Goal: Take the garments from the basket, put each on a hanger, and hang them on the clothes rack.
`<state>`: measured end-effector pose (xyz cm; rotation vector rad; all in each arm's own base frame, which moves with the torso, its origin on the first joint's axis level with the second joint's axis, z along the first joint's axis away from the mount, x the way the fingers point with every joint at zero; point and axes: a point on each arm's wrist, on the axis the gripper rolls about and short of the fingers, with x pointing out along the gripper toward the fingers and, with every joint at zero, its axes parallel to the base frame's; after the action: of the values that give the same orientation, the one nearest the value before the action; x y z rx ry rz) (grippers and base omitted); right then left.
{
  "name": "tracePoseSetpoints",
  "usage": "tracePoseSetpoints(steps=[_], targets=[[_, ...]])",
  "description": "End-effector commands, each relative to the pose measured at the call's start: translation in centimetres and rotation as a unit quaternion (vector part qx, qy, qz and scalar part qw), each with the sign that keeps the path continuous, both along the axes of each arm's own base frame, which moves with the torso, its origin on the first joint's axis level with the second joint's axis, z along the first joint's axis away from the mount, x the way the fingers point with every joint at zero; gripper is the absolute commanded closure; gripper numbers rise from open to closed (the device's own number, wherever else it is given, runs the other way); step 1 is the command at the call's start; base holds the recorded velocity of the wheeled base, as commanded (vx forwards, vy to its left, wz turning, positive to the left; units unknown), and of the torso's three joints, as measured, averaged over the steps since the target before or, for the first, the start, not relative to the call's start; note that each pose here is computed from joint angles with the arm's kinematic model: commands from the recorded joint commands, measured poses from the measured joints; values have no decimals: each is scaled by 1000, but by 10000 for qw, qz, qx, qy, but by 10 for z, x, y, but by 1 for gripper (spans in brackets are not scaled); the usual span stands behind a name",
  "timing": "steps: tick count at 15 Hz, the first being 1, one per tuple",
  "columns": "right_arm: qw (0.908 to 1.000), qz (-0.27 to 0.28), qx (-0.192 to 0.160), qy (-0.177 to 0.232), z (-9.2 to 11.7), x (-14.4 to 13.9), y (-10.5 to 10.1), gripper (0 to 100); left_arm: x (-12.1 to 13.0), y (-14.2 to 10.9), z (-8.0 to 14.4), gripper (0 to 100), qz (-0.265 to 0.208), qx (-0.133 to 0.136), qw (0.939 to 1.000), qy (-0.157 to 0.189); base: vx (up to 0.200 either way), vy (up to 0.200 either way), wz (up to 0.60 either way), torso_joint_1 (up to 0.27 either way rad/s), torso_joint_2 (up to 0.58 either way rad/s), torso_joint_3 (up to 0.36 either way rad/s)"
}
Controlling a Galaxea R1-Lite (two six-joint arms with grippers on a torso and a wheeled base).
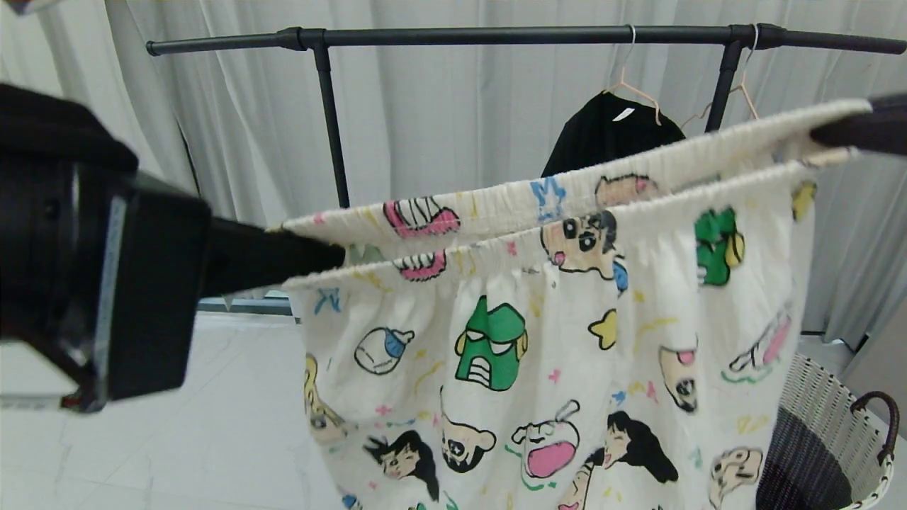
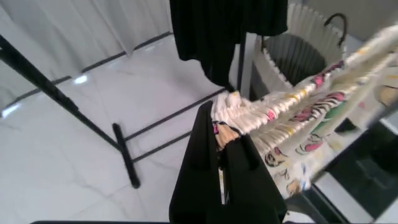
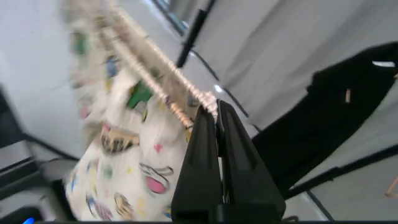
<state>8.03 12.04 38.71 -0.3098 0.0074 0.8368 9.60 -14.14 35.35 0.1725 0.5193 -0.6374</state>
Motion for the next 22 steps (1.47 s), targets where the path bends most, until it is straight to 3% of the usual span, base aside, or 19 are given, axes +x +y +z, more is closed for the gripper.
tracePoseSetpoints(steps=[1, 3, 4, 6, 11, 13, 15, 16, 17, 18, 22], targets=[[9995, -194, 214, -137, -20, 43, 61, 100, -32, 18, 0, 100, -343, -147, 9983, 442, 0, 0, 0, 0, 0, 0], [9954, 43, 821, -482, -24, 55, 100, 100, -54, 12, 5, 100, -764, -659, 9912, 853, 0, 0, 0, 0, 0, 0], [9941, 142, 931, -536, -25, 56, 112, 100, -64, 11, 9, 100, -1023, -860, 9858, 1015, 0, 0, 0, 0, 0, 0], [9942, 272, 911, -510, -28, 52, 118, 100, -73, 11, 15, 100, -1222, -1112, 9790, 1194, 0, 0, 0, 0, 0, 0], [9936, 272, 958, -536, -24, 49, 112, 100, -74, 15, 25, 100, -1275, -1319, 9762, 1155, 0, 0, 0, 0, 0, 0], [9958, 142, 787, -450, -25, 48, 99, 100, -73, 13, 22, 100, -1232, -1220, 9787, 1102, 0, 0, 0, 0, 0, 0], [9984, -171, 455, -287, -27, 49, 73, 100, -69, 10, 18, 100, -1206, -938, 9848, 829, 0, 0, 0, 0, 0, 0], [9987, -340, 315, -207, -25, 47, 55, 100, -59, 4, 13, 100, -943, -663, 9913, 637, 0, 0, 0, 0, 0, 0], [9984, -524, 165, -114, -23, 41, 33, 100, -38, -5, 3, 100, -309, -11, 9994, 162, 0, 0, 0, 0, 0, 0], [9983, -563, 107, -65, -21, 34, 21, 100, -29, -11, 1, 100, -97, 318, 9994, -98, 0, 0, 0, 0, 0, 0], [9998, -105, -140, 134, -35, 5, -5, 100, -9, -36, 6, 100, 95, 127, 9991, -389, 0, 0, 0, 0, 0, 0]])
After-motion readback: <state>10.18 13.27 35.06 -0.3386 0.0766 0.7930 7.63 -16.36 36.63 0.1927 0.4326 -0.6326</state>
